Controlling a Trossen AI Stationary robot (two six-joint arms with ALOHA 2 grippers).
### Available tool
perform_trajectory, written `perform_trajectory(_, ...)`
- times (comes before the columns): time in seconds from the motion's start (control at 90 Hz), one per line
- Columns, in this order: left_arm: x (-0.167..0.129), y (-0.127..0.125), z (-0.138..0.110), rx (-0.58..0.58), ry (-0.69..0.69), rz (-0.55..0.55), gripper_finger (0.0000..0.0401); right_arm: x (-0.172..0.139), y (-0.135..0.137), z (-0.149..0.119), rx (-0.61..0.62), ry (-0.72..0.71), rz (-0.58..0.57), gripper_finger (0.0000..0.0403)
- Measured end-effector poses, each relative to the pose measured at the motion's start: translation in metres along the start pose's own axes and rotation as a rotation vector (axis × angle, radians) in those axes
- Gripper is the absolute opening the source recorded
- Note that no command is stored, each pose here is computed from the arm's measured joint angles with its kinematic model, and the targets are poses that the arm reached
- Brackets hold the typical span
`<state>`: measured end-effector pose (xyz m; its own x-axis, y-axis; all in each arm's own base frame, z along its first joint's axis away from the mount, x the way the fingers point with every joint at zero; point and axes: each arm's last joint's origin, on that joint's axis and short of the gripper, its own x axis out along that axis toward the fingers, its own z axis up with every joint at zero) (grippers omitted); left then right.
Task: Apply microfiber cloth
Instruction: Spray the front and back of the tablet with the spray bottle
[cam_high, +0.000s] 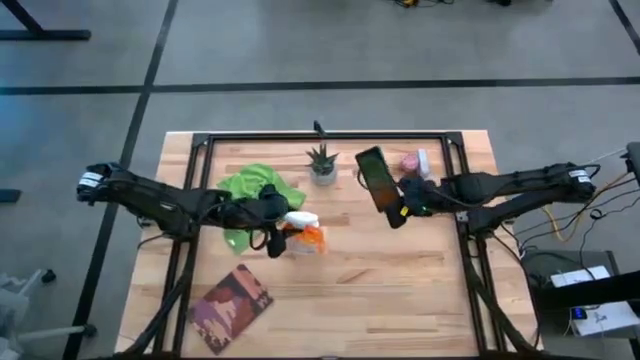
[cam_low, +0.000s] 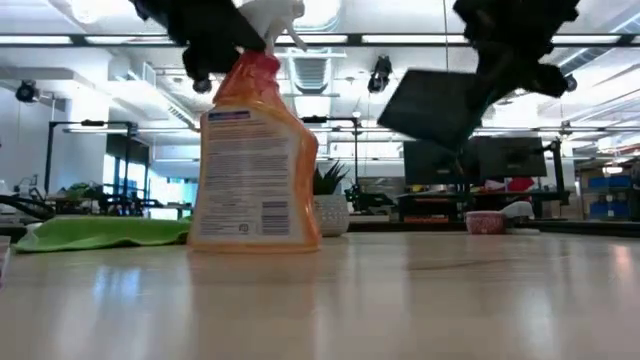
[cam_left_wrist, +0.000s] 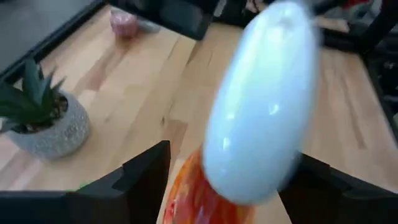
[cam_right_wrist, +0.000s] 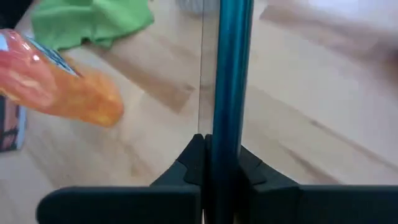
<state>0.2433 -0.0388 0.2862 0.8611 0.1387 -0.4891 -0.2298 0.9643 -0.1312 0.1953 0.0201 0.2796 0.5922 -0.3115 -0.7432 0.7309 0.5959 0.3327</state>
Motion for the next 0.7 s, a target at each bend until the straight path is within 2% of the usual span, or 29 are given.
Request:
perform_trajectory(0.244,-0.008,0.004,-0.003,-0.004,-0.029,0.017,0.0227,0.005,0.017,-0.044,-0.068,-0.179,-0.079,0.0009)
perform_trajectory(0.489,0.016,-0.001,-0.013,-0.011,0.004,0.037,0.0225,0.020,0.040,-0.082,-0.152,-0.411,-0.124,0.0009)
perform_trajectory(0.6,0.031,-0.004,-0.015,-0.025,-0.018,0.085,0.0226,0.033,0.045,-0.092,-0.166,-0.504,-0.157,0.0009)
perform_trajectory(0.7,0.041,-0.004,-0.017,-0.044,-0.065,0.192,0.0220,0.043,0.047,-0.098,-0.156,-0.555,-0.184,0.0009)
